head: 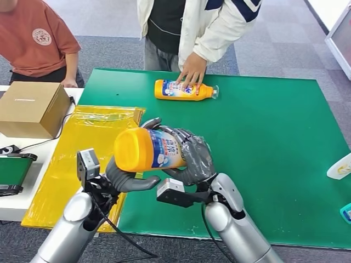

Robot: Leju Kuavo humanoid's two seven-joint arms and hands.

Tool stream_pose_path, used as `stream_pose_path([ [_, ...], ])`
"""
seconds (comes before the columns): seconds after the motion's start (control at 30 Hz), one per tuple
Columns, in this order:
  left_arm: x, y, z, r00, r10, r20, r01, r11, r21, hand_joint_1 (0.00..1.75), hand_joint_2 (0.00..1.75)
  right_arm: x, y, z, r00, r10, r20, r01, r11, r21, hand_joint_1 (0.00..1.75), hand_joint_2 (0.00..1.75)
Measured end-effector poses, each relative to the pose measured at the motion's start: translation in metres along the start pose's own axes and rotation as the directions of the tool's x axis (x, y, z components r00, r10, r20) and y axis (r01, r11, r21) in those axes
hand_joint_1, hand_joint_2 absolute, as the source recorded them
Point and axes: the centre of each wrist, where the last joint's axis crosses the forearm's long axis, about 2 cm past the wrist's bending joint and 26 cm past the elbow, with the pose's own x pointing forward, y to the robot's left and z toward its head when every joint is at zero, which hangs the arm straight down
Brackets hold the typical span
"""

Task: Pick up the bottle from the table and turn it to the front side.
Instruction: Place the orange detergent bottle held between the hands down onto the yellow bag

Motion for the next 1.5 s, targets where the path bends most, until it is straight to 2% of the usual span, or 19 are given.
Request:
stream_pose_path([
  [0.07, -0.001, 0.0, 0.001, 0.999, -0.053, -0.014, 0.053, 0.998, 0.029, 1.75, 1.75, 0.0, 0.003, 0.001, 1.0, 0.003, -0.006, -0.003, 1.0, 0.012, 1.75, 1.75],
  [0.33, -0.004, -0.002, 0.008, 0.981, -0.189, -0.04, 0.192, 0.976, 0.106, 1.75, 1.75, -0.003, 0.009, 0.006, 0.999, 0.006, -0.04, -0.004, 0.999, 0.053, 1.75, 1.75],
  [0.4, -0.004, -0.003, 0.01, 0.978, -0.205, -0.044, 0.209, 0.97, 0.12, 1.75, 1.75, -0.003, 0.01, 0.007, 0.999, 0.005, -0.045, -0.003, 0.998, 0.061, 1.08, 1.75],
  [0.47, -0.005, -0.004, 0.012, 0.973, -0.226, -0.047, 0.23, 0.964, 0.134, 1.75, 1.75, -0.004, 0.011, 0.008, 0.999, 0.004, -0.053, 0.0, 0.997, 0.071, 0.21, 1.75],
  [0.53, -0.004, -0.004, 0.014, 0.963, -0.267, -0.048, 0.271, 0.951, 0.152, 1.75, 1.75, -0.005, 0.012, 0.009, 0.997, 0.003, -0.071, 0.003, 0.997, 0.078, 0.0, 1.75],
  [0.6, -0.003, -0.006, 0.016, 0.939, -0.341, -0.047, 0.344, 0.922, 0.18, 1.75, 1.75, -0.007, 0.013, 0.012, 0.994, 0.001, -0.106, 0.007, 0.997, 0.076, 0.0, 1.75],
  [0.67, 0.0, -0.008, 0.018, 0.882, -0.468, -0.051, 0.466, 0.853, 0.235, 1.75, 1.75, -0.011, 0.011, 0.017, 0.987, -0.007, -0.16, 0.016, 0.998, 0.058, 0.0, 1.75],
  [0.77, 0.009, -0.008, 0.024, 0.735, -0.673, -0.084, 0.656, 0.673, 0.342, 1.75, 1.75, -0.023, 0.003, 0.027, 0.967, -0.029, -0.253, 0.03, 1.0, 0.001, 0.0, 1.75],
  [0.87, 0.013, -0.009, 0.033, 0.598, -0.788, -0.146, 0.764, 0.506, 0.401, 1.75, 1.75, -0.035, -0.012, 0.034, 0.949, -0.045, -0.311, 0.024, 0.997, -0.069, 0.0, 1.75],
  [1.03, 0.012, -0.011, 0.047, 0.436, -0.86, -0.266, 0.855, 0.305, 0.419, 1.75, 1.75, -0.05, -0.039, 0.042, 0.924, -0.065, -0.376, -0.004, 0.984, -0.18, 0.0, 1.75],
  [1.2, 0.009, -0.011, 0.058, 0.253, -0.882, -0.398, 0.935, 0.118, 0.333, 1.75, 1.75, -0.057, -0.059, 0.049, 0.911, -0.078, -0.404, -0.031, 0.966, -0.256, 0.0, 1.75],
  [1.3, 0.0, -0.006, 0.065, 0.182, -0.859, -0.478, 0.965, 0.064, 0.253, 1.75, 1.75, -0.057, -0.069, 0.05, 0.913, -0.085, -0.399, -0.039, 0.955, -0.293, 0.0, 1.75],
  [1.5, -0.036, 0.009, 0.087, 0.129, -0.808, -0.575, 0.991, 0.091, 0.094, 1.75, 1.75, -0.05, -0.087, 0.043, 0.938, -0.102, -0.33, -0.022, 0.936, -0.352, 0.0, 1.75],
])
